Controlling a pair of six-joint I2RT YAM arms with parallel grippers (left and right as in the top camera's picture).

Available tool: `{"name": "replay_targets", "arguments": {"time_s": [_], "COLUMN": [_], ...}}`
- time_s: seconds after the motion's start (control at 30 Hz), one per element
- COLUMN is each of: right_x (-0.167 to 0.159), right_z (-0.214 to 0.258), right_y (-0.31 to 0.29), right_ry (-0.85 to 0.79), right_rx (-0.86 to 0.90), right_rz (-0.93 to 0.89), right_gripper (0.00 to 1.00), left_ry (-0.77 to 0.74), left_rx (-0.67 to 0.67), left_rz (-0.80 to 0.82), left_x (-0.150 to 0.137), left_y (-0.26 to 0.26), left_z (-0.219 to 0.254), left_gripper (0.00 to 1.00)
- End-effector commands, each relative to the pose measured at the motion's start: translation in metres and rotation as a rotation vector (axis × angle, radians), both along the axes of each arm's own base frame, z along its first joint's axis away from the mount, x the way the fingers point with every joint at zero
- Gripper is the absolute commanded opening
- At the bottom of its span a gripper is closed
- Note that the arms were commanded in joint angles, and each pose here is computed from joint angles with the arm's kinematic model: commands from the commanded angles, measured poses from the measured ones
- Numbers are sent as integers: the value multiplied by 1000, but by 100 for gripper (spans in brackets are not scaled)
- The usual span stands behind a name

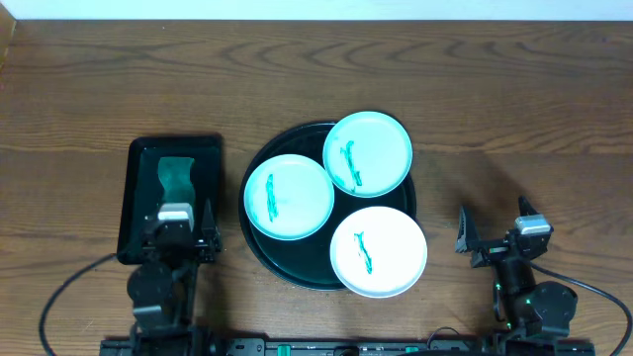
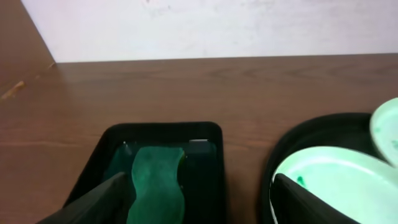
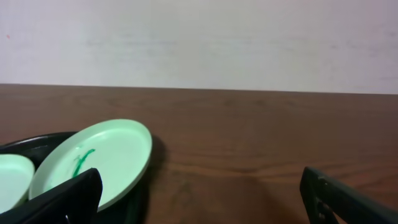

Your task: Clean dirty plates on tray and stack at the side

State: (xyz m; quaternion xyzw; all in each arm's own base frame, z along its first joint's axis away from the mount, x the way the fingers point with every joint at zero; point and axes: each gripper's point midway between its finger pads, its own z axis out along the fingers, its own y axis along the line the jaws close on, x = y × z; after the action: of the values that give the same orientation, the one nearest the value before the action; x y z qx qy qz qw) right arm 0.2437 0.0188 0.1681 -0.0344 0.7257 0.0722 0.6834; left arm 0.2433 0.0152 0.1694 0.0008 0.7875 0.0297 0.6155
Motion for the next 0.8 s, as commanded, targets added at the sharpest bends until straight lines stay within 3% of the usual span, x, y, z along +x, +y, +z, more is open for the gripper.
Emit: {"name": "replay_targets", "arguments": {"time_s": [0.0,0.33,0.77], "right_x": [-5,3,49], "right_z": [30,70,86], "right_y": [8,17,36], "right_ry": [-33,89,566], "right_rx": [-9,10,119], "right_rz": [40,99,242], "right_gripper": [99,99,99], "left_ry": [1,194,609], "left_rx": [-18,-56,-184], "left_rz": [-22,-69,-139], "left_x": [3,17,10], "left_y": [-4,-12,-30], "left_z": [34,76,106], "left_gripper": [73,73,73]}}
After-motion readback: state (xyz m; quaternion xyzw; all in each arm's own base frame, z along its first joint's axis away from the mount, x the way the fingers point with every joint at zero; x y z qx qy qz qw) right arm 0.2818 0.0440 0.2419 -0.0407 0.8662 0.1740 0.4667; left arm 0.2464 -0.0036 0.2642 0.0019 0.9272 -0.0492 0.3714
